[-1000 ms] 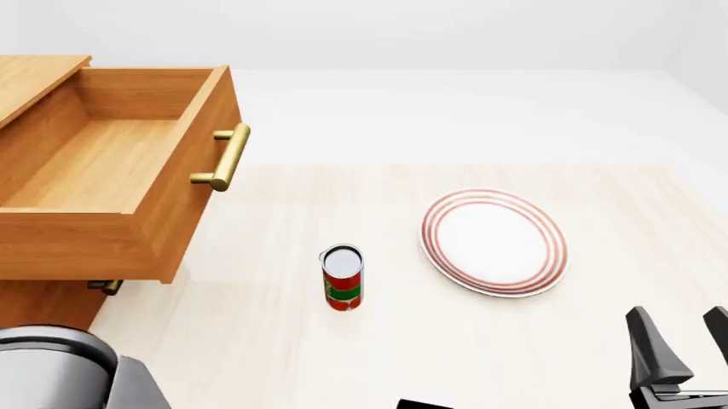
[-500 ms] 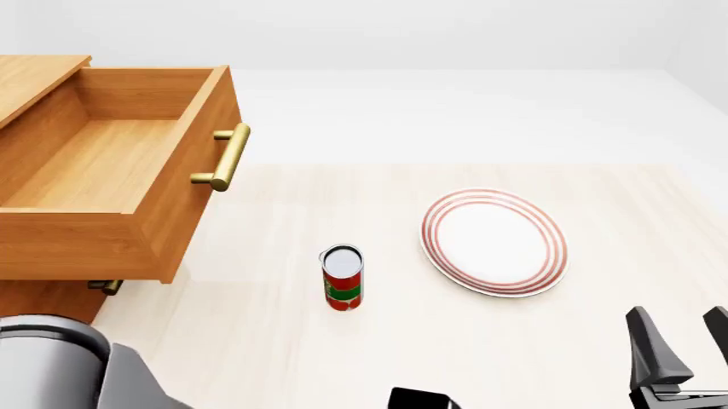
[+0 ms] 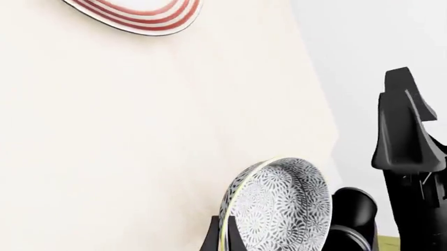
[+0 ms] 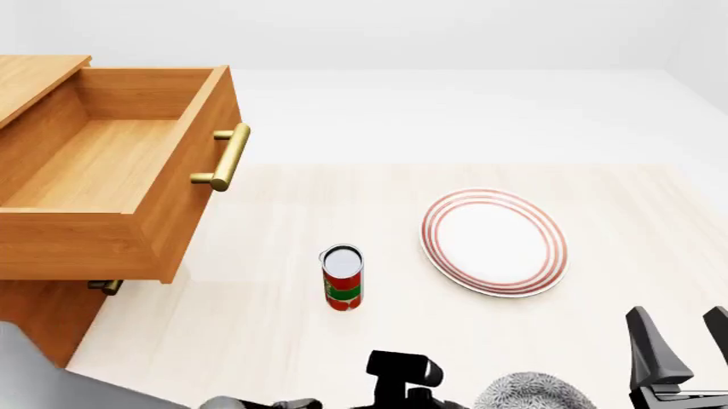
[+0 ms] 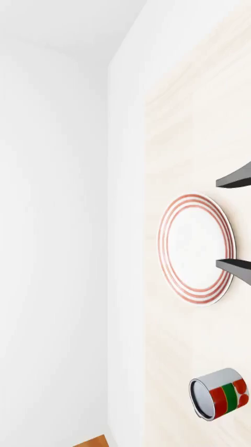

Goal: Put the bowl in the top drawer of the cabinet.

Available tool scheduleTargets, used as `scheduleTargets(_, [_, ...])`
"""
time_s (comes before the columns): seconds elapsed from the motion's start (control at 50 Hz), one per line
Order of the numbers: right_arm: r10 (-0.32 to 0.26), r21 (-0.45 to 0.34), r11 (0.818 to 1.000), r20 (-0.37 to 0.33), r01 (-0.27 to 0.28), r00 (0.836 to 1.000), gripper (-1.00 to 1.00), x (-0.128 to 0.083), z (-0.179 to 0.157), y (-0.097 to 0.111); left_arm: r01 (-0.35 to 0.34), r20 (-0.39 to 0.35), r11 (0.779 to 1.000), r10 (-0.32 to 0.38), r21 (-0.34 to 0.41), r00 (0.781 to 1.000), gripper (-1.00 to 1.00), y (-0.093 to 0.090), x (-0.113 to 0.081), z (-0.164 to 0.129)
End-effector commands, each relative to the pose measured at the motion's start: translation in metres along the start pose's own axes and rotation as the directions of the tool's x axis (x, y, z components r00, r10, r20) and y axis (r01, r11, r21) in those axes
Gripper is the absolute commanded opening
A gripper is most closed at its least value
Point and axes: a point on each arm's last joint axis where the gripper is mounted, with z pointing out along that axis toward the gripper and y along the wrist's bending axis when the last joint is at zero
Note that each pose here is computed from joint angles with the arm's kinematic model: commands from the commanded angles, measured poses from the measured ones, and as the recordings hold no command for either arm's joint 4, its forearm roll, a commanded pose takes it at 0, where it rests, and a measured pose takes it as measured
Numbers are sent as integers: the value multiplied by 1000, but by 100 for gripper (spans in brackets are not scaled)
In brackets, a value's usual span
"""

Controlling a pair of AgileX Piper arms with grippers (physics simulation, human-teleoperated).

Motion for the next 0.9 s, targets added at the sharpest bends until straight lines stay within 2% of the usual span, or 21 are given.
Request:
scheduleTargets(0.02, [0,0,1000,0,0,1000,100,0,0,0,-19,35,1000,18,4,999,-100,-8,-17,-17])
scheduleTargets(0.5, [0,0,1000,0,0,1000,100,0,0,0,-33,44,998,35,-56,998,-100,-23,-48,-40])
scheduleTargets(0.74, [0,0,1000,0,0,1000,100,0,0,0,-73,64,993,79,-88,995,-100,-42,-80,-57])
scheduleTargets(0.9, [0,0,1000,0,0,1000,100,0,0,0,-88,64,991,95,-102,993,-100,-51,-91,-65])
